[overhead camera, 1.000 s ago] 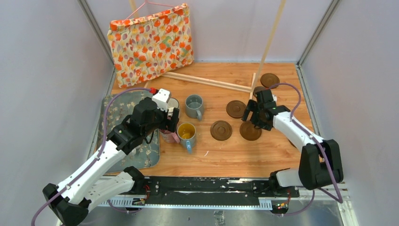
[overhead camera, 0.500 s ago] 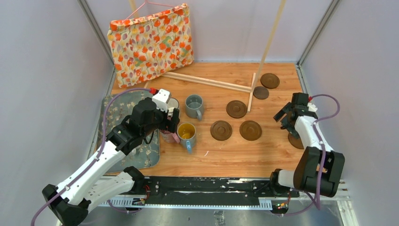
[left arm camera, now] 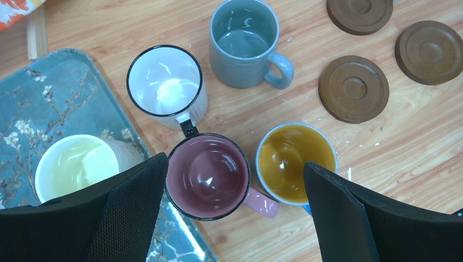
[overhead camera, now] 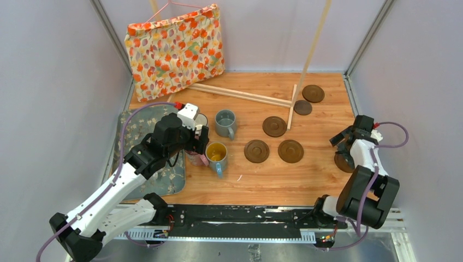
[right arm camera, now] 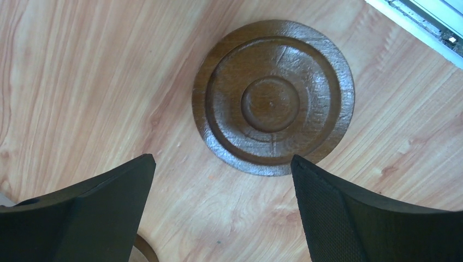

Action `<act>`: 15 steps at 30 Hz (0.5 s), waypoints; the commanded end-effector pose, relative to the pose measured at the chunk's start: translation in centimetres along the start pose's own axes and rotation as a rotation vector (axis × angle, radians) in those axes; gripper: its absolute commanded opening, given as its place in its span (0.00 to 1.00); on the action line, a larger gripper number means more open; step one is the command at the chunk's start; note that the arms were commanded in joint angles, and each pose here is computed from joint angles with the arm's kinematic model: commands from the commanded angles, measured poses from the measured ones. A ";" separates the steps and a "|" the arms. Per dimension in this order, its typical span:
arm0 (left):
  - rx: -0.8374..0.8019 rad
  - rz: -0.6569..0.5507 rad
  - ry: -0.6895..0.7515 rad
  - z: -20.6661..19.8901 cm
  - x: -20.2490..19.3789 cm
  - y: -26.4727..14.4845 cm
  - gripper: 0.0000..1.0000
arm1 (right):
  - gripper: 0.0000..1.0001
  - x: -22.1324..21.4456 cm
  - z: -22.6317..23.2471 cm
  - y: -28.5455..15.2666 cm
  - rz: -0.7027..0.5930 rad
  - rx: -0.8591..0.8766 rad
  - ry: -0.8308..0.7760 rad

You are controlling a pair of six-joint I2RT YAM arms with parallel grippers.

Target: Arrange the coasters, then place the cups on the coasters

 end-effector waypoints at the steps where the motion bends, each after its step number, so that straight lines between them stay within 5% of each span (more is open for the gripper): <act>1: -0.012 0.003 -0.007 -0.1 0.0 0.2 1.00 | 1.00 0.1 -0.9 1.5 0.028 0.008 0.045; 15: -0.013 0.000 -0.006 -0.1 0.1 0.1 1.00 | 0.99 0.5 1.0 4.7 0.150 0.107 0.090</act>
Point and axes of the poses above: each gripper's point midway between its finger pads, its own y axis out along the fingers, its own z axis along the line the jaws close on, x = y × z, the point moved 6 cm from there along -y, back along the fingers, and after that the axes turned 1 degree about y, right-handed, at the moved point
